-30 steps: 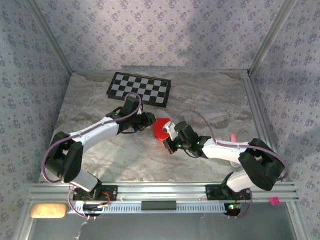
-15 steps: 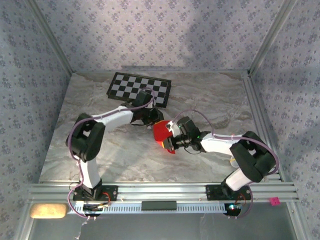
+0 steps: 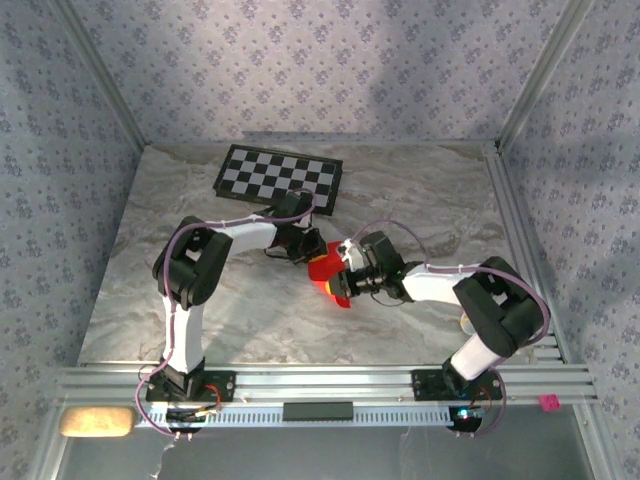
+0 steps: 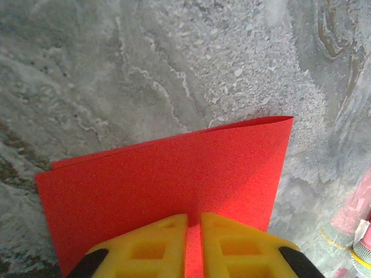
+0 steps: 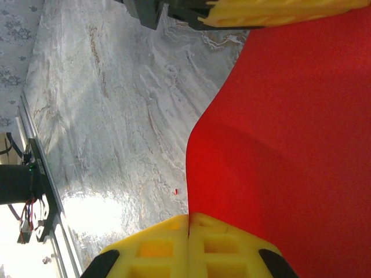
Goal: Fold a paper plane with a square sheet of paper (pick it up from the middle)
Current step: Third fold the triangle at the center of the table.
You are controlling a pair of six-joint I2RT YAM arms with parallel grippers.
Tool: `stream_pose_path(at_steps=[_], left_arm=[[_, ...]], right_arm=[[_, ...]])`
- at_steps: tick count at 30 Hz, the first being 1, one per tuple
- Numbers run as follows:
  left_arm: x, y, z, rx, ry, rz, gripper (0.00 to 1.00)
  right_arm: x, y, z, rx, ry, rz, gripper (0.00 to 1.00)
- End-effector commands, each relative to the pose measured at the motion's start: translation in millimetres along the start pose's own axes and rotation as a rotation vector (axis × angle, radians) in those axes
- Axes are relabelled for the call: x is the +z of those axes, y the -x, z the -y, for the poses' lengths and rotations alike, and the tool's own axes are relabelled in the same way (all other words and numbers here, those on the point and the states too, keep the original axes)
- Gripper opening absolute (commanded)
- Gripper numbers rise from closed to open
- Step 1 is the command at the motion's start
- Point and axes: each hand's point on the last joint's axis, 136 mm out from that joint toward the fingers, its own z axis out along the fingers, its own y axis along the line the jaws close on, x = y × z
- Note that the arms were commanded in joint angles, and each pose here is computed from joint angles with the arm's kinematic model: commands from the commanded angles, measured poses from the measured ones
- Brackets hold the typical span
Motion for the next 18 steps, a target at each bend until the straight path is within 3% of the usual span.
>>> stream_pose_path(at_steps=[1,18], left_arm=[[6.1,-5.1,-12.2,0.005,0.04,-0.034,0.15],[6.4,-4.0,-21.3,0.012,0.081,-0.021,0.13]], right_arm=[[2.4,-3.6,3.2,0.045,0.033,-0.018,0.0],[-7.7,7.8,28.0,0.073,0.011,-0.031,0.0]])
